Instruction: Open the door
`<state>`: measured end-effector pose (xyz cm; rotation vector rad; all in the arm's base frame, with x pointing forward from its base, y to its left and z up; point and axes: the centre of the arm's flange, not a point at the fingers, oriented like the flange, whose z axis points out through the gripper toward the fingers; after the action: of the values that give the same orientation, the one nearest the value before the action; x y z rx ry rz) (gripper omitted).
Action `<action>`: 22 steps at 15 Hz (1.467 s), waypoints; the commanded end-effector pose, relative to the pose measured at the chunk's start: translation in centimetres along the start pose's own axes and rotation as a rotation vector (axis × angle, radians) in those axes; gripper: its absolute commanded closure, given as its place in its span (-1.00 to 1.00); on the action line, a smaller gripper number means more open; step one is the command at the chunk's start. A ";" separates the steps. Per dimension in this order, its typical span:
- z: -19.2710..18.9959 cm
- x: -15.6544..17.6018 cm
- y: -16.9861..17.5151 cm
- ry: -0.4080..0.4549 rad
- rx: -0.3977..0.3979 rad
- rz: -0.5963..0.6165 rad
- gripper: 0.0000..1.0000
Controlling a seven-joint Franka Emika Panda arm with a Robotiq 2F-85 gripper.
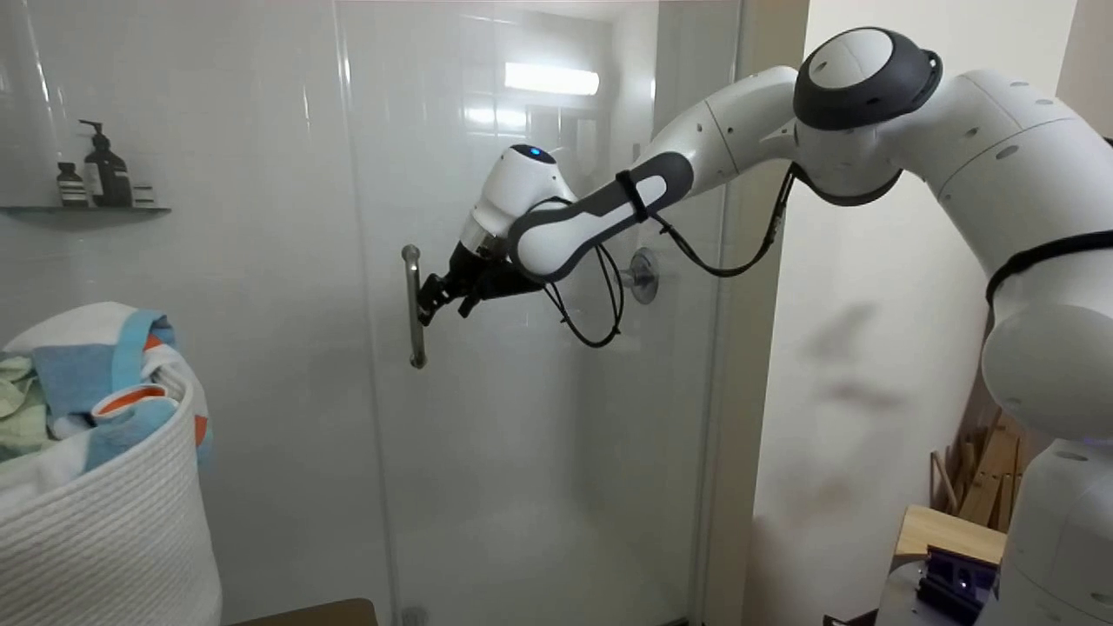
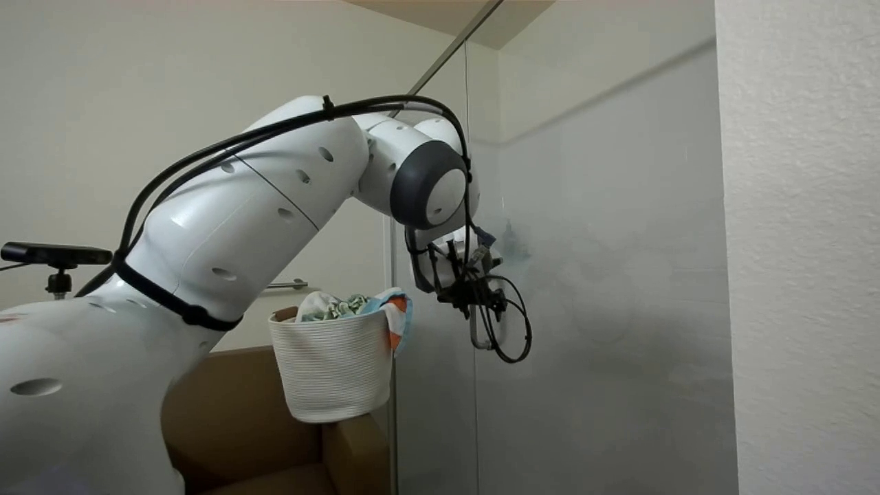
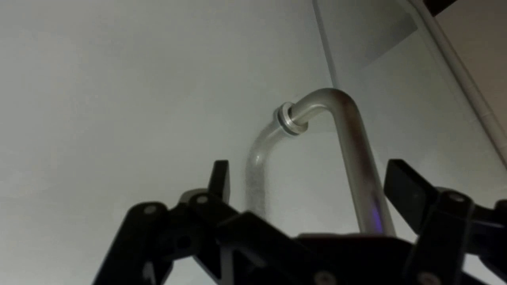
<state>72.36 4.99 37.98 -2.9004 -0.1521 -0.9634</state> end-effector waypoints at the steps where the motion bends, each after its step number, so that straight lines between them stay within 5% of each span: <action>1: -3.8 -0.3 -0.4 -0.083 0.040 -0.051 -1.00; 8: -1.5 0.5 2.4 -0.042 0.008 -0.045 -1.00; 16: 4.1 1.2 0.8 -0.097 0.184 -0.017 -1.00; 22: 5.8 3.9 -0.5 0.011 0.224 -0.063 -1.00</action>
<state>76.23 6.12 35.22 -2.7709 -0.2582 -0.8241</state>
